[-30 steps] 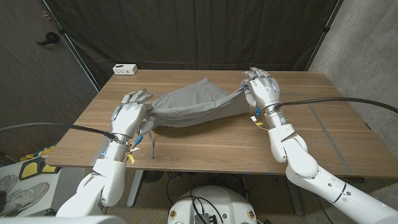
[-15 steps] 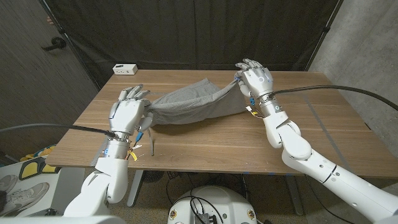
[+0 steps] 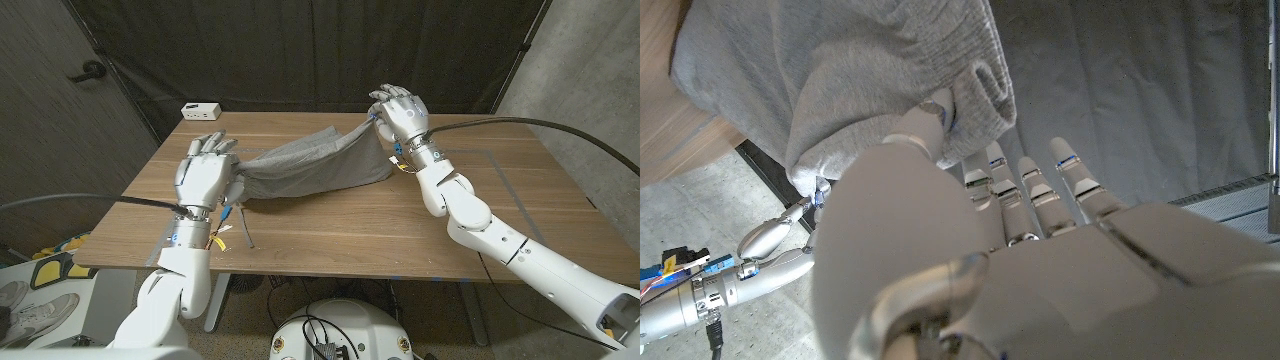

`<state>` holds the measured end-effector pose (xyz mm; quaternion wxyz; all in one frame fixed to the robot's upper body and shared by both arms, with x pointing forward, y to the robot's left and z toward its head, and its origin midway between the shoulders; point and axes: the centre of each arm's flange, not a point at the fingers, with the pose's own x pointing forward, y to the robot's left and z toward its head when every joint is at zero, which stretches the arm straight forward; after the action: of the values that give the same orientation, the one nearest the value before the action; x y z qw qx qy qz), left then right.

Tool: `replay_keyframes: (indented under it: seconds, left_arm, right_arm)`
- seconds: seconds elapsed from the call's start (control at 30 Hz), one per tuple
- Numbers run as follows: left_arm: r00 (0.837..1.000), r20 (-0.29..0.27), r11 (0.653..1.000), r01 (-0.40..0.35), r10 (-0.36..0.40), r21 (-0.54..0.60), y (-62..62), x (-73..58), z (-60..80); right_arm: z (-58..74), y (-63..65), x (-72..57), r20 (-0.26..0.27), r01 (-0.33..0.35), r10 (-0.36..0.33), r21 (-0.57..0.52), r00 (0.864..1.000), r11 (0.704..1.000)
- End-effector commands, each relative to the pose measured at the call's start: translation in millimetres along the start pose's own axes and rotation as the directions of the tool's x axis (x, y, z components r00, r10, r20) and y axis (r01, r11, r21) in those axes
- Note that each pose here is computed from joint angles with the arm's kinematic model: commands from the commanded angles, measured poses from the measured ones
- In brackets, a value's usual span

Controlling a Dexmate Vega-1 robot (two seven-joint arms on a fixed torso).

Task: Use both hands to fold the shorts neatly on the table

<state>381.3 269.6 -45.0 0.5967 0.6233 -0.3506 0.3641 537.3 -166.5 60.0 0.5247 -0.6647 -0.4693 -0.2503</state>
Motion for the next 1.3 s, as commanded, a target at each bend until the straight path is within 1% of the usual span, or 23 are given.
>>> replay_keyframes:
  seconds: [0.03, 0.2, 0.3, 0.4, 0.7, 0.9, 1.03, 1.17, 1.3]
  left_arm:
    - [0.996, -0.033, 0.991, -0.078, 0.082, 0.105, -3.6, 6.0, 6.4]
    - [0.988, -0.043, 0.981, -0.139, 0.146, 0.138, -8.2, 10.1, 4.4]
    - [0.987, -0.045, 0.979, -0.149, 0.157, 0.141, -10.5, 15.4, 1.2]
    - [0.987, -0.049, 0.979, -0.146, 0.154, 0.144, -13.5, 22.1, -1.9]
    - [0.992, -0.057, 0.982, -0.104, 0.114, 0.157, -22.3, 44.4, -7.2]
    - [0.992, -0.054, 0.981, -0.102, 0.112, 0.163, -27.4, 59.1, -12.2]
    - [0.991, -0.059, 0.980, -0.105, 0.116, 0.171, -30.8, 67.2, -15.2]
    - [0.988, -0.066, 0.973, -0.123, 0.138, 0.193, -33.8, 74.1, -18.0]
    - [0.984, -0.091, 0.961, -0.126, 0.153, 0.246, -40.2, 80.6, -22.4]
  right_arm:
    - [-4.2, 10.6, 31.9, 0.031, -0.010, 0.010, -0.011, 0.999, 1.000]
    - [-4.4, 16.4, 43.1, 0.039, -0.021, 0.021, -0.006, 0.999, 1.000]
    - [-2.4, 19.7, 49.1, 0.049, -0.023, 0.023, -0.005, 0.999, 1.000]
    - [0.8, 22.8, 54.1, 0.062, -0.031, 0.031, -0.006, 0.998, 1.000]
    - [10.3, 32.0, 66.4, 0.107, -0.059, 0.062, -0.029, 0.992, 0.998]
    - [14.7, 38.0, 74.6, 0.119, -0.074, 0.078, -0.037, 0.990, 0.997]
    - [16.7, 41.4, 79.6, 0.129, -0.082, 0.087, -0.045, 0.988, 0.996]
    - [16.7, 43.0, 84.5, 0.135, -0.080, 0.086, -0.048, 0.987, 0.996]
    - [16.0, 43.5, 89.2, 0.135, -0.078, 0.086, -0.060, 0.987, 0.995]
